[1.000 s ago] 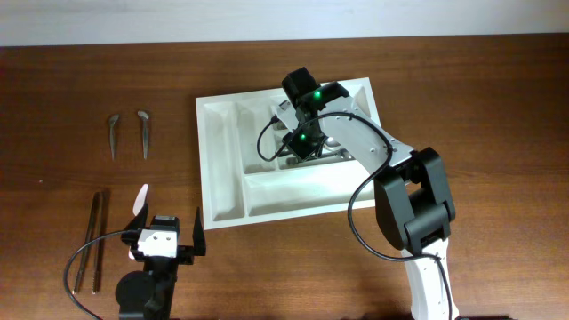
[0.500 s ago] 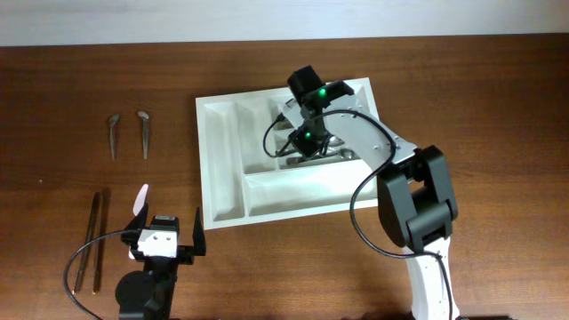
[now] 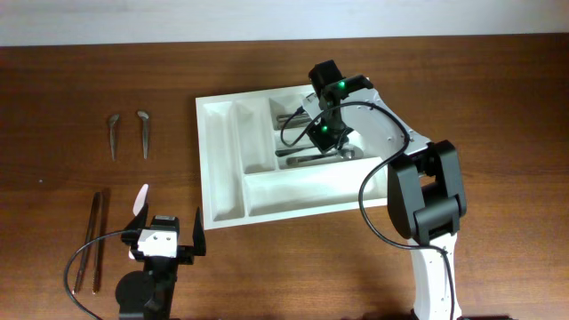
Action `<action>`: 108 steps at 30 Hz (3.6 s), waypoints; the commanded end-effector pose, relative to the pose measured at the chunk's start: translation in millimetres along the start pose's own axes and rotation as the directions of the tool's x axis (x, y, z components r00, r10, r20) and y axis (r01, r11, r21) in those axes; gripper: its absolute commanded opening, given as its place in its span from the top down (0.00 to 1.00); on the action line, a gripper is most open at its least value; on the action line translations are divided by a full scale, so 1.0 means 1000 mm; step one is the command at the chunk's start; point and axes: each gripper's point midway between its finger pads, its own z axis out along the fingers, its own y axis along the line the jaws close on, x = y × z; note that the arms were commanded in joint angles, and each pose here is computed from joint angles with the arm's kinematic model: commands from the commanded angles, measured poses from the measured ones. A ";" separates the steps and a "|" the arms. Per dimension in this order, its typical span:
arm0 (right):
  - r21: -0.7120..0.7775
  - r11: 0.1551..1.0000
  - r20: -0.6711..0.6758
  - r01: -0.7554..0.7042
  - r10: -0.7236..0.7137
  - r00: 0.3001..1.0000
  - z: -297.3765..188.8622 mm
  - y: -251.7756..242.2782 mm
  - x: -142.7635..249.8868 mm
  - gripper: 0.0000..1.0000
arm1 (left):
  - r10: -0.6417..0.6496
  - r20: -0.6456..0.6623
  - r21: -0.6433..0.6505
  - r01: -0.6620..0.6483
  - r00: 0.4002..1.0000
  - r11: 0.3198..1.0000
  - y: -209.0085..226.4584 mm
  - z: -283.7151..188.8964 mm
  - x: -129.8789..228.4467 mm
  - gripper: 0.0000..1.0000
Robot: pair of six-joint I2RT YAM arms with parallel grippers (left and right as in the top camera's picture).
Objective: Pack container
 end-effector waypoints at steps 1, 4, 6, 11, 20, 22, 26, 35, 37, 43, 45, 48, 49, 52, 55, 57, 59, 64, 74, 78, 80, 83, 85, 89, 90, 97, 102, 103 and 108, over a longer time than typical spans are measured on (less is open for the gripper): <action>-0.003 1.000 -0.054 -0.020 0.020 0.998 0.018 -0.003 0.013 0.96 | 0.015 0.004 -0.001 -0.015 1.000 1.000 0.000 0.000 0.001 0.01; -0.007 1.000 -0.078 -0.022 0.021 0.997 0.028 -0.003 0.017 0.96 | 0.015 0.004 -0.001 -0.015 1.000 1.000 0.000 0.000 0.001 0.01; -0.010 1.000 -0.091 -0.022 0.022 0.996 0.032 -0.002 0.020 0.96 | 0.015 0.004 -0.001 -0.015 1.000 1.000 0.000 0.000 0.001 0.01; 0.016 1.000 -0.105 -0.022 0.024 0.994 0.036 -0.008 0.023 0.96 | 0.015 0.004 -0.001 -0.015 1.000 1.000 0.000 0.000 0.001 0.01; 0.045 0.996 -0.116 -0.072 0.077 0.990 0.034 -0.034 0.032 0.96 | 0.015 0.005 -0.001 -0.015 1.000 1.000 0.000 0.000 0.001 0.01; 0.047 0.995 -0.117 -0.090 0.095 0.989 0.034 -0.042 0.035 0.96 | 0.015 0.004 -0.001 -0.015 1.000 1.000 0.000 0.000 0.001 0.01; 0.052 0.990 -0.116 -0.128 0.133 0.984 0.032 -0.058 0.042 0.96 | 0.015 0.004 -0.001 -0.015 1.000 1.000 0.000 0.000 0.001 0.01; 0.057 0.985 -0.115 -0.162 0.168 0.979 0.031 -0.073 0.048 0.96 | 0.015 0.004 -0.001 -0.015 1.000 1.000 0.000 0.000 0.001 0.01; 0.057 0.985 -0.114 -0.161 0.167 0.979 0.031 -0.072 0.047 0.96 | 0.015 0.004 -0.001 -0.015 1.000 1.000 0.000 0.000 0.001 0.01; 0.060 0.984 -0.106 -0.166 0.171 0.980 0.025 -0.074 0.043 0.96 | 0.015 0.004 -0.001 -0.015 1.000 1.000 0.000 0.000 0.001 0.01; 0.065 0.984 -0.087 -0.169 0.174 0.981 0.017 -0.076 0.036 0.96 | 0.015 0.004 -0.001 -0.015 1.000 1.000 0.000 0.000 0.001 0.01; 0.077 0.980 -0.038 -0.182 0.186 0.982 -0.003 -0.083 0.018 0.96 | 0.015 0.004 -0.001 -0.015 1.000 1.000 0.000 0.000 0.001 0.01; 0.081 0.980 -0.021 -0.182 0.184 0.983 -0.011 -0.085 0.011 0.96 | 0.015 0.004 -0.001 -0.015 1.000 1.000 0.000 0.000 0.001 0.01; 0.095 0.979 0.038 -0.183 0.180 0.983 -0.043 -0.091 -0.008 0.96 | 0.015 0.004 -0.001 -0.015 1.000 1.000 0.000 0.000 0.001 0.01; 0.109 0.977 0.102 -0.184 0.173 0.980 -0.078 -0.095 -0.025 0.79 | 0.015 0.004 -0.001 -0.015 1.000 1.000 0.000 0.000 0.001 0.01; 0.120 0.975 0.151 -0.185 0.166 0.974 -0.107 -0.097 -0.036 0.38 | 0.015 0.004 -0.001 -0.015 1.000 1.000 0.000 0.000 0.001 0.01; 0.125 0.975 0.200 -0.185 0.158 0.967 -0.135 -0.097 -0.044 0.12 | 0.015 0.004 -0.001 -0.015 1.000 1.000 0.000 0.000 0.001 0.01; 0.102 0.980 0.337 -0.172 0.129 0.933 -0.205 -0.084 -0.058 0.01 | 0.015 0.004 -0.001 -0.015 1.000 1.000 0.000 0.000 0.001 0.01; 0.481 0.619 0.537 -0.621 0.352 0.767 -0.304 -0.171 -0.008 0.01 | 0.015 0.004 -0.001 -0.015 1.000 1.000 0.000 0.000 0.001 0.01; 0.591 0.353 0.567 -0.725 0.457 0.685 -0.322 -0.205 0.046 0.01 | 0.015 0.004 -0.001 -0.015 1.000 1.000 0.000 0.000 0.001 0.01; 0.586 0.336 0.554 -0.737 0.498 0.667 -0.320 -0.215 0.061 0.01 | 0.015 0.004 -0.001 -0.015 1.000 1.000 0.000 0.000 0.001 0.01; 0.530 0.366 0.524 -0.765 0.568 0.635 -0.309 -0.230 0.079 0.01 | 0.015 0.004 -0.001 -0.015 1.000 1.000 0.000 0.000 0.001 0.01; 0.464 0.413 0.498 -0.784 0.610 0.616 -0.300 -0.239 0.087 0.01 | 0.016 0.004 -0.001 -0.016 1.000 1.000 0.000 0.000 0.001 0.01; 0.273 0.563 0.431 -0.780 0.653 0.623 -0.282 -0.248 0.094 0.01 | 0.015 0.005 -0.001 -0.015 1.000 1.000 0.000 0.000 0.001 0.01; 0.227 0.594 0.416 -0.772 0.657 0.628 -0.278 -0.250 0.096 0.01 | 0.015 0.004 -0.001 -0.015 1.000 1.000 0.000 0.000 0.001 0.01; 0.100 0.565 0.378 -0.819 0.740 0.557 -0.269 -0.269 0.125 0.01 | 0.015 0.004 -0.001 -0.015 1.000 1.000 0.000 0.000 0.001 0.01; 0.104 0.556 0.342 -0.825 0.759 0.554 -0.257 -0.272 0.131 0.01 | 0.015 0.004 -0.001 -0.015 1.000 1.000 0.000 0.000 0.001 0.01; 0.108 0.554 0.330 -0.825 0.763 0.556 -0.253 -0.272 0.132 0.01 | 0.015 0.004 -0.001 -0.015 1.000 1.000 0.000 0.000 0.001 0.01; 0.117 0.551 0.237 -0.826 0.792 0.562 -0.211 -0.276 0.136 0.01 | 0.015 0.005 -0.001 -0.015 1.000 1.000 0.000 0.000 0.001 0.01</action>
